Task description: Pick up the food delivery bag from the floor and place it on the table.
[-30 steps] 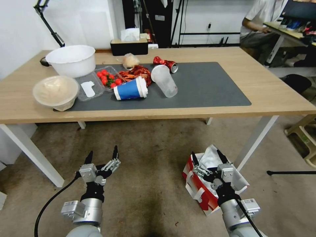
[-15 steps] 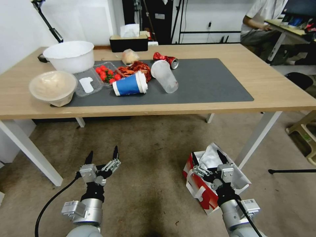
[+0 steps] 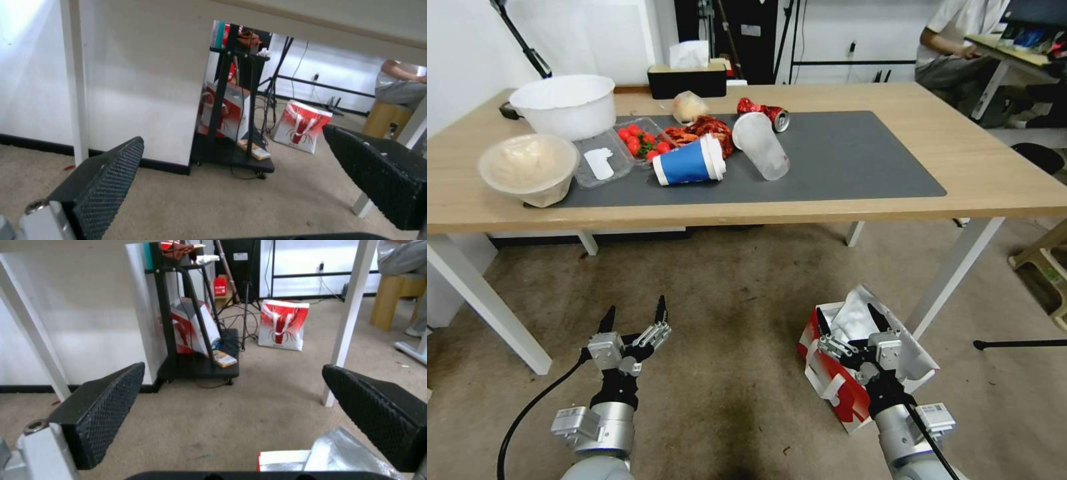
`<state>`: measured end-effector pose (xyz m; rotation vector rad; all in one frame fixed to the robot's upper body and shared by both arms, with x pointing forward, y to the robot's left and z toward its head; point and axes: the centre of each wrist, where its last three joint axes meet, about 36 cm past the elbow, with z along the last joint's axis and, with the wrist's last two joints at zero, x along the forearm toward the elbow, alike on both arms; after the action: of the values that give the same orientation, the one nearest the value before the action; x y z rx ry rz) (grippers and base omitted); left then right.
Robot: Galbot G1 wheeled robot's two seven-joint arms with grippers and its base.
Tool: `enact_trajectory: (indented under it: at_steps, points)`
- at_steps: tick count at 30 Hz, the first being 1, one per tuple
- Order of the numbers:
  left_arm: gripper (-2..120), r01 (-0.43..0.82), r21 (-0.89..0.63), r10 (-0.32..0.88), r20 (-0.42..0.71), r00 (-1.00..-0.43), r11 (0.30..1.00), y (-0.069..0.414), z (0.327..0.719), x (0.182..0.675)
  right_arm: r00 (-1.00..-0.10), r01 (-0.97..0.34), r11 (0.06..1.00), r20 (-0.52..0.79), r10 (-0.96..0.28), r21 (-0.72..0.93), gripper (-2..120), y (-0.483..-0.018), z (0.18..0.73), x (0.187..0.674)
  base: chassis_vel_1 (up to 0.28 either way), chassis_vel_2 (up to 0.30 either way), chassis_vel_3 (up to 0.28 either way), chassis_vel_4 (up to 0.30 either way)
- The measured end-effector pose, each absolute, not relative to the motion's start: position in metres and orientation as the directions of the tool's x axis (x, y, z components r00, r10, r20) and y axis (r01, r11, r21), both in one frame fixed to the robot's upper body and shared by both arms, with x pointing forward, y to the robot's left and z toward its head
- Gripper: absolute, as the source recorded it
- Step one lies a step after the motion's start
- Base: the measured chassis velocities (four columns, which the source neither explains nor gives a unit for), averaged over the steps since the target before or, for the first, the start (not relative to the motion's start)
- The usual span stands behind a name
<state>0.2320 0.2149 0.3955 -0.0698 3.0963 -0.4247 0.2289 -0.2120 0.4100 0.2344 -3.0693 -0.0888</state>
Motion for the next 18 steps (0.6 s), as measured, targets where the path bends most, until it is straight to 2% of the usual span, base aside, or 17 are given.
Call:
enact_trajectory:
  at_steps: [18]
  points:
    - [100, -0.048, -0.275, -0.051, -0.005, -0.999, 0.96, 0.2152, 0.3924, 0.2336, -0.986, -0.152, 0.986, 0.064, -0.156, 0.064, 100, -0.2113, 0.4062, 0.2298, 0.0, 0.0, 0.0, 0.0]
